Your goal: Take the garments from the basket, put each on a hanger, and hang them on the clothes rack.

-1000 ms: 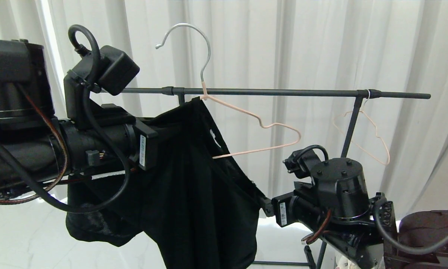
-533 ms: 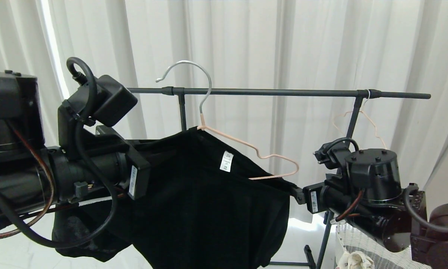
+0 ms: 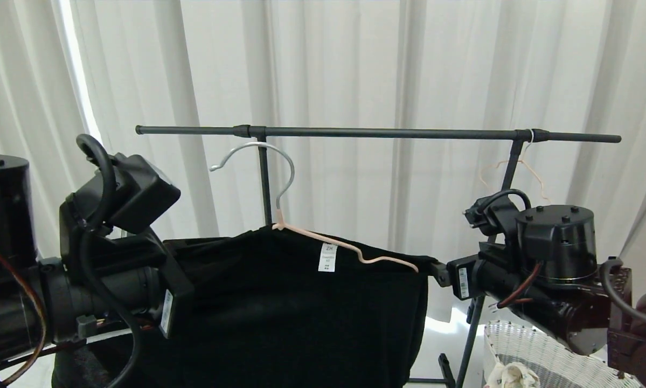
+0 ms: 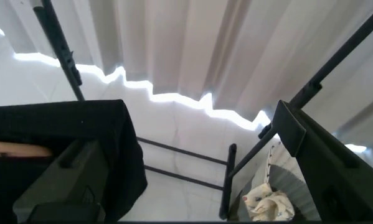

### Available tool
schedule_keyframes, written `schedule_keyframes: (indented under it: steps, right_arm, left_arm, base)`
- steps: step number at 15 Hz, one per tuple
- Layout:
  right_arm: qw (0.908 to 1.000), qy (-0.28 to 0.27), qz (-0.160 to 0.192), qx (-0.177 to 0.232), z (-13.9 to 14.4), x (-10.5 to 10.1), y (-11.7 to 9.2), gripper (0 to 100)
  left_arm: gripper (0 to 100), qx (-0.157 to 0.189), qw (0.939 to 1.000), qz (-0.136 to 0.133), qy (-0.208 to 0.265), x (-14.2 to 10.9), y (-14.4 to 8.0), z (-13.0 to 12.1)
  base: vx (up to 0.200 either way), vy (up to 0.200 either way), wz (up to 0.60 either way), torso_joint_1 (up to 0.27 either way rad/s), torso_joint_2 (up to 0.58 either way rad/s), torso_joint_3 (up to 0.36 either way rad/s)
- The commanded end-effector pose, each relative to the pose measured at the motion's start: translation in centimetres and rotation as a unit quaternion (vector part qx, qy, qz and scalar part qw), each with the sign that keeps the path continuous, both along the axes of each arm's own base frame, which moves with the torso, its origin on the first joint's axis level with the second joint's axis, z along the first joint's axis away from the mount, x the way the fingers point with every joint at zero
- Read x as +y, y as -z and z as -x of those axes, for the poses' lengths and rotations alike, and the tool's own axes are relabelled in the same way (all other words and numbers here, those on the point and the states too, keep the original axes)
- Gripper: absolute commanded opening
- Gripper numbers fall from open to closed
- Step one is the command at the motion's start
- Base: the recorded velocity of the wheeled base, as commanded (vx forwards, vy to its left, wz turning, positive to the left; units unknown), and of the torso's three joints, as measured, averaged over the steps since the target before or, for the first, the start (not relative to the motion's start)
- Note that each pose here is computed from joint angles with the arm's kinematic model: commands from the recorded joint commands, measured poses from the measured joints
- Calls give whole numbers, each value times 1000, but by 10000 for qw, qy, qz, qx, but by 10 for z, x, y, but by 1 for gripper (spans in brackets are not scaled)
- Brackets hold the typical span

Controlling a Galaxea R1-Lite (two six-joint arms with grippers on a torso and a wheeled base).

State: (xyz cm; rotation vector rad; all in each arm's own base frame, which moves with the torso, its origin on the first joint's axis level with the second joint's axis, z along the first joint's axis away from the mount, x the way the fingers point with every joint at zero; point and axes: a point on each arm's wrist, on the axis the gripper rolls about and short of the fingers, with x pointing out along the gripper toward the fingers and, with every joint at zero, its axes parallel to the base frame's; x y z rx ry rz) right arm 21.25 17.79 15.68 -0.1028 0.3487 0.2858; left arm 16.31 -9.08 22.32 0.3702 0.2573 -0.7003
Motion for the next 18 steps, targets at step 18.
schedule_keyframes:
  steps: [18]
  right_arm:
    - [9585,-2770,652,-192,46,10,-20,100]
  left_arm:
    - [0,238,9981,-306,-475,-22,24,-21]
  base:
    - [0,0,0,0,0,0]
